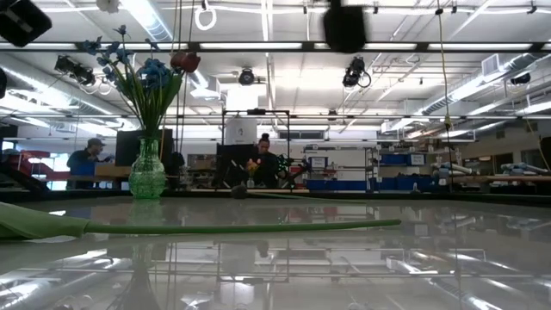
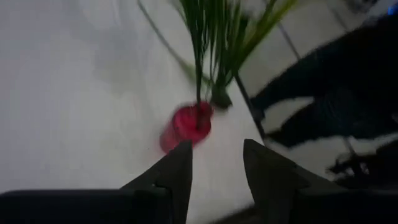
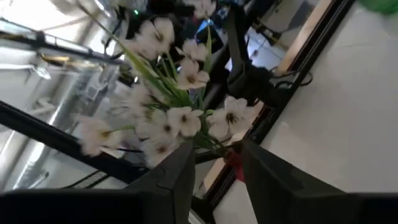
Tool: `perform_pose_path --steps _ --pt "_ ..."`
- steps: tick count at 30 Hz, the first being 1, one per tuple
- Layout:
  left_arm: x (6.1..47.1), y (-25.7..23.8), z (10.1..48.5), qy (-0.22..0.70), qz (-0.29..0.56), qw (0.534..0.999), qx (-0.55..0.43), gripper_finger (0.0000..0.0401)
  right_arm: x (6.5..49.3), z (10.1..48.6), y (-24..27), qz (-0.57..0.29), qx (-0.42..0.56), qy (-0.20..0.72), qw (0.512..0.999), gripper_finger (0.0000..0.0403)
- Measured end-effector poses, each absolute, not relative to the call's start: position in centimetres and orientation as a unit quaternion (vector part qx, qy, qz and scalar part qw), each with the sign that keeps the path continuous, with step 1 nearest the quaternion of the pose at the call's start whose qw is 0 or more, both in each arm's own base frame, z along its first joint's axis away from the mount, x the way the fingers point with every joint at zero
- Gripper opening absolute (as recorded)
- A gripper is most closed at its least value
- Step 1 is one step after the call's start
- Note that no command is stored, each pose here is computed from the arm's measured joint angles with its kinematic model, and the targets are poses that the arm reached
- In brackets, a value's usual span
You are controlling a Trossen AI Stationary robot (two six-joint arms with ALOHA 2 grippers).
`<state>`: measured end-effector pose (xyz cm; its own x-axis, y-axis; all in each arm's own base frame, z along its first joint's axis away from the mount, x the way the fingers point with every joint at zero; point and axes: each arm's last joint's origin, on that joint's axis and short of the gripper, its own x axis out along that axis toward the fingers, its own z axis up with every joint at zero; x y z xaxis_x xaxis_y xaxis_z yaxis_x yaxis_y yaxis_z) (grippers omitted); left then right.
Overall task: Sort flowers into vase by color
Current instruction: Put the white flowers into the red vase
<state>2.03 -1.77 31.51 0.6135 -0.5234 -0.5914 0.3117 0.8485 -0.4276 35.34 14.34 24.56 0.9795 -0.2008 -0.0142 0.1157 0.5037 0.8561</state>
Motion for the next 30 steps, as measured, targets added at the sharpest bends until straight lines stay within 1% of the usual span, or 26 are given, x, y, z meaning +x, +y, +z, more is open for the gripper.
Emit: perform_pose_path --steps 7,9,15,18,24,26,30 --pt "3.2 -3.1 30.4 0.427 -0.21 0.864 -0.163 0.0141 42.8 22.7 12.4 -0.071 0.484 -0.01 0.872 0.0102" --pt "3.3 -3.3 30.3 0.44 -0.198 0.856 -0.185 0.0141 44.6 22.0 11.7 -0.072 0.491 0.001 0.868 0.0092" --pt "3.6 -3.7 30.2 0.474 -0.159 0.827 -0.255 0.0141 49.0 20.4 10.0 -0.061 0.507 -0.004 0.86 0.0071" --pt "3.6 -3.7 30.2 0.48 -0.153 0.82 -0.272 0.0141 51.1 20.4 9.5 -0.03 0.508 -0.006 0.861 0.0065" --pt "3.6 -3.7 30.2 0.483 -0.145 0.815 -0.285 0.0141 54.8 22.4 9.7 0.071 0.493 -0.013 0.867 0.0055" --pt "3.6 -3.7 30.2 0.484 -0.141 0.813 -0.292 0.0141 55.7 23.0 9.9 0.075 0.488 -0.005 0.869 0.0052" --pt "3.6 -3.7 30.2 0.485 -0.138 0.811 -0.298 0.0141 56.7 23.3 10.1 0.052 0.484 0.038 0.873 0.0045"
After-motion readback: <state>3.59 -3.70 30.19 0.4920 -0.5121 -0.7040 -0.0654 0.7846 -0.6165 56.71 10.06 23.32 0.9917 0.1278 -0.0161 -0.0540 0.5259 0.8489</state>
